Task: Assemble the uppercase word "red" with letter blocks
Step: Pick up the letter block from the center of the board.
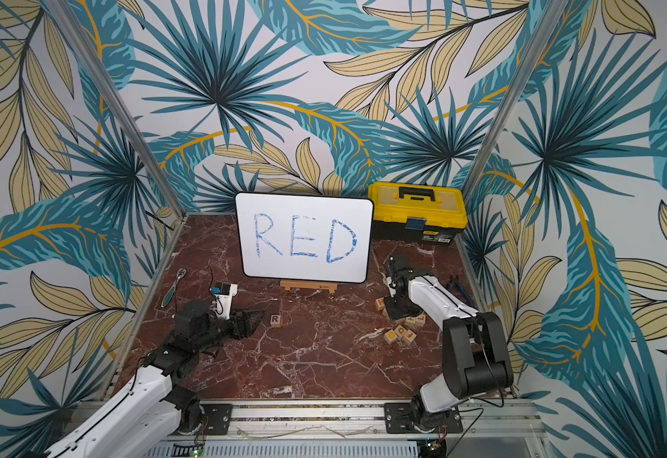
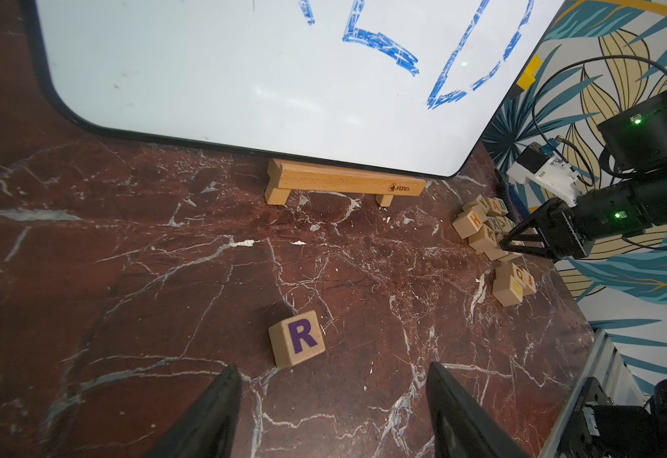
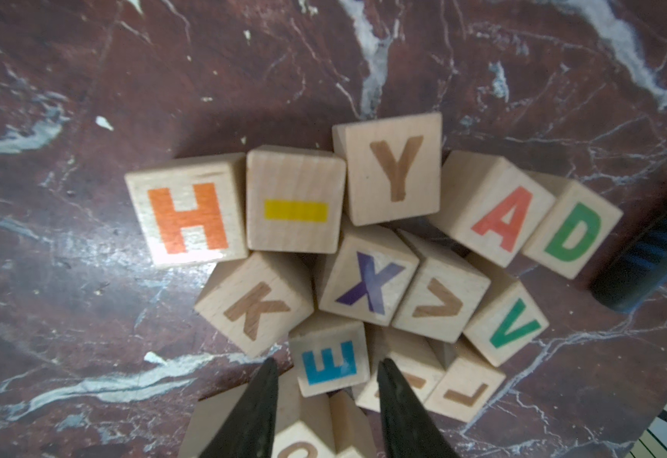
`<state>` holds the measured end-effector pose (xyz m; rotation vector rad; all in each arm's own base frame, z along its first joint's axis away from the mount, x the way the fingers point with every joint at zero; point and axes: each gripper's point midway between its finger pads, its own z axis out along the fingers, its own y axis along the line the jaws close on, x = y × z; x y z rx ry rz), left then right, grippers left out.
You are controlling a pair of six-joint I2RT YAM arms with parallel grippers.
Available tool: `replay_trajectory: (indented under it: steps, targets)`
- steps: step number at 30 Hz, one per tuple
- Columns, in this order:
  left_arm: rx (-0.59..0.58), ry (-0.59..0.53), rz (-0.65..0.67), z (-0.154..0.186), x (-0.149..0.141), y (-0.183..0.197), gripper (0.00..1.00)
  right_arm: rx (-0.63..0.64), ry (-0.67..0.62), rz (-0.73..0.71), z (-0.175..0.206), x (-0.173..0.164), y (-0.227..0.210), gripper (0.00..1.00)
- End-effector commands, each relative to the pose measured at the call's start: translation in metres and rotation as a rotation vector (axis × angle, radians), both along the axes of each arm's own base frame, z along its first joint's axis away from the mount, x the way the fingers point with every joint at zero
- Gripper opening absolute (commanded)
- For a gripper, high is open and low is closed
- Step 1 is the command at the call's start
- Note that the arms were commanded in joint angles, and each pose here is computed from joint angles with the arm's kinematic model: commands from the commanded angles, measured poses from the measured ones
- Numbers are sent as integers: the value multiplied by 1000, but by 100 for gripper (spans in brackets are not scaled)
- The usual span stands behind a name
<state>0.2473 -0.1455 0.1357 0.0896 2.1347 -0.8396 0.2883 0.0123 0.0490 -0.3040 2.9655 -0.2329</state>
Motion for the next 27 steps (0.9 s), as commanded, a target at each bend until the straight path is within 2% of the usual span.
replay_trajectory:
  steps: [1,13,27]
  targets:
    - [5,-25,-11,2,0,-1,74,-59,66,17,-16,-11,-10,43]
    - [7,-20,-12,1,1,-2,74,-25,101,31,-26,-12,-3,44]
    - [7,-20,-14,1,1,-2,74,-49,39,64,-12,-10,6,43]
